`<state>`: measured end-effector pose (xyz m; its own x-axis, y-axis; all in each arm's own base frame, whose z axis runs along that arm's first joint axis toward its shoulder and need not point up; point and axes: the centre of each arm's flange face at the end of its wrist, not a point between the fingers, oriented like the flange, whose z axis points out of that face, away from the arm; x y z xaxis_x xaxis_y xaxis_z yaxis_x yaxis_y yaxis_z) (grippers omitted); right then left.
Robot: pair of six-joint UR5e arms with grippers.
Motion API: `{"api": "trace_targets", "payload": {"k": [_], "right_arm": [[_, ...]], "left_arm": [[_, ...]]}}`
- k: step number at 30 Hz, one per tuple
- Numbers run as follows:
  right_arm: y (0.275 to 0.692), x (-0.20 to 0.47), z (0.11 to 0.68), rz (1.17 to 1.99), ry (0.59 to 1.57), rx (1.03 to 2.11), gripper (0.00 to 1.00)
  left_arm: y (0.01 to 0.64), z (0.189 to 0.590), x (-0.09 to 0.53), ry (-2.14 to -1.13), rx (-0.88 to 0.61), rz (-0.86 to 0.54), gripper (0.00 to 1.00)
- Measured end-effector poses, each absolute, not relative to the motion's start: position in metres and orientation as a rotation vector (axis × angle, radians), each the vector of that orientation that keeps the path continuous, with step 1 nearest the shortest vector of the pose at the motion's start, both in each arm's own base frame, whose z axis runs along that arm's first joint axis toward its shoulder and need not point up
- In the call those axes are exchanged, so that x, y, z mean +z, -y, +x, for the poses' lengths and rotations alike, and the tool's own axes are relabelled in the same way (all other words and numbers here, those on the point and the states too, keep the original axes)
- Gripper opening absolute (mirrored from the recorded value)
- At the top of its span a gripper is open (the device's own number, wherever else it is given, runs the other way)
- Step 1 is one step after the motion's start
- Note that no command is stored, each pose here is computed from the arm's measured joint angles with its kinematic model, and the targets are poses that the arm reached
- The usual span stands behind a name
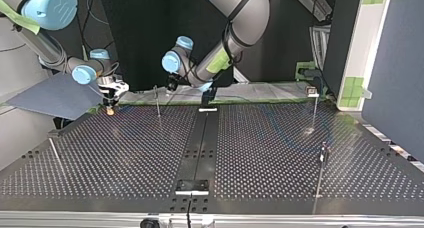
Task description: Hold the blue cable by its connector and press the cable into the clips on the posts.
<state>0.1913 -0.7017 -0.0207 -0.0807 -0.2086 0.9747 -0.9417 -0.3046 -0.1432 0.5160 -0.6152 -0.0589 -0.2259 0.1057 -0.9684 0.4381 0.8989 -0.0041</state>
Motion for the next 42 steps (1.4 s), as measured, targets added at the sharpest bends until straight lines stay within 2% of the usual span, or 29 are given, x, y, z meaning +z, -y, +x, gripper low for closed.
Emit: {"api": "trace_targets", "payload": {"k": [13,27,42], "right_arm": [[0.699,-0.023,0.196,1.556,1.275,1.443,0.0],[0.698,-0.024,0.198,1.562,1.277,1.443,0.0],[0.698,-0.024,0.198,1.561,1.279,1.444,0.0]], "left_arm": [[0.64,0.496,-0.014,-1.722,-0.412,0.416,1.0],[0.634,0.474,-0.032,-1.769,-0.372,0.451,1.0],[0.643,0.467,-0.031,-1.748,-0.397,0.445,1.0]]}}
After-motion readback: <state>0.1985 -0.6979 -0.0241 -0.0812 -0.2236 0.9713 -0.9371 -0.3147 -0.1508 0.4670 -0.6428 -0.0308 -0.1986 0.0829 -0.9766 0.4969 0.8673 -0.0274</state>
